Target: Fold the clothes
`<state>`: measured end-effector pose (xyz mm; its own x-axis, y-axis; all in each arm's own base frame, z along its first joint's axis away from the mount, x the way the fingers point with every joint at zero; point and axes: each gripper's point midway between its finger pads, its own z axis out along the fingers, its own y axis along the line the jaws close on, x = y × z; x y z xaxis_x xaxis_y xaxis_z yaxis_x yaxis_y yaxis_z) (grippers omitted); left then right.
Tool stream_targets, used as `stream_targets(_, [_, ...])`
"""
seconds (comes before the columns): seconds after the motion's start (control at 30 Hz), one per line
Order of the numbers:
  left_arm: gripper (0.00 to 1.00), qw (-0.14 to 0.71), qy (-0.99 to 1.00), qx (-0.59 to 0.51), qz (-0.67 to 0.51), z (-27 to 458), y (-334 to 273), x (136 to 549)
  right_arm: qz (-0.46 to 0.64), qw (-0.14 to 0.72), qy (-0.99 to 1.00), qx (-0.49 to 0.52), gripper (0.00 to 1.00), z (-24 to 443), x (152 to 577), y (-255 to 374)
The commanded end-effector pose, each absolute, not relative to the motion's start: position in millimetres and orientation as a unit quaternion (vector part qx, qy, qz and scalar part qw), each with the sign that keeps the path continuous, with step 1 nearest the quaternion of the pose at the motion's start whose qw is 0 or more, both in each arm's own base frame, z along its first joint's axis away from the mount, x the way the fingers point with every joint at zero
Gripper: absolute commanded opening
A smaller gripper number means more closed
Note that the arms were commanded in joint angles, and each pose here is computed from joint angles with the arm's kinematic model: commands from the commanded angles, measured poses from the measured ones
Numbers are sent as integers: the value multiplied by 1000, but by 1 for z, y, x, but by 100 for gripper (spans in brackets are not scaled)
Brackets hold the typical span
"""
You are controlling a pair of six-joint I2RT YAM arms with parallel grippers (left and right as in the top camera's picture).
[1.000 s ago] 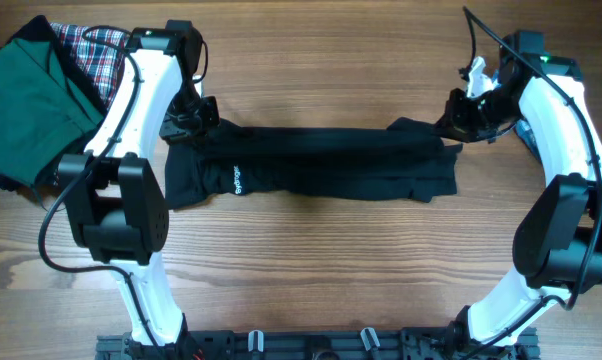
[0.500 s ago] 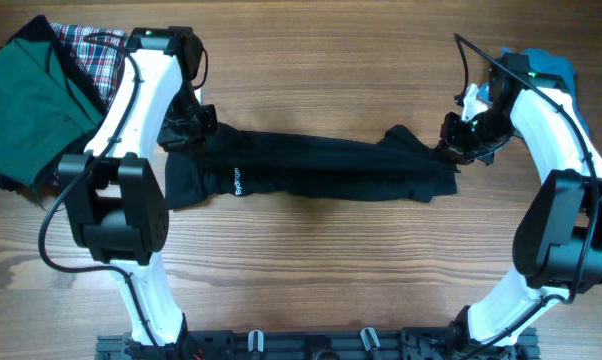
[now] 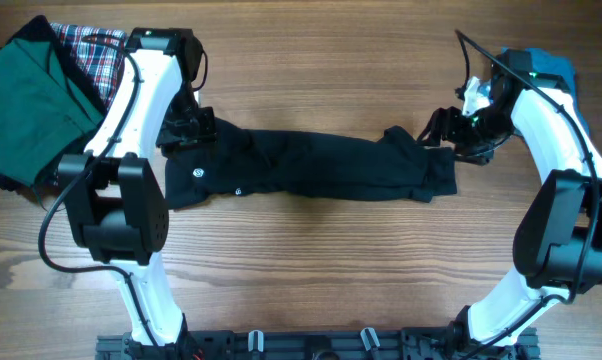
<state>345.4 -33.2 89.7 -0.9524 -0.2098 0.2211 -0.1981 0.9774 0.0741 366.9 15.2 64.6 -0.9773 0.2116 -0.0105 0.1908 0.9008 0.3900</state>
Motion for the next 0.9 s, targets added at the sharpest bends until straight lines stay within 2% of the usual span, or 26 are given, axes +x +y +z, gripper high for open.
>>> stream_targets(0.0, [52,79,-991,106,-25,93,-31,358,252,75,964,39,79,89,379,34])
stream_targets(0.23, [47,31,-993,107,22,90,-46,384,229,102,968,-31,79,90,392,68])
stream_targets(0.53, [16,3,-994,74,84,91,-91,399,211,104,971,-28,73,88,396,101])
stream_targets(0.6, [12,-9,-995,40,88,91,-119,399,212,102,972,-28,73,88,395,104])
stream_targets(0.73, [18,-23,-995,-20,92,89,-154,397,212,103,971,-29,73,88,396,104])
stream_targets(0.87, [25,0,-993,-74,89,71,-171,388,200,105,974,-28,73,87,397,100])
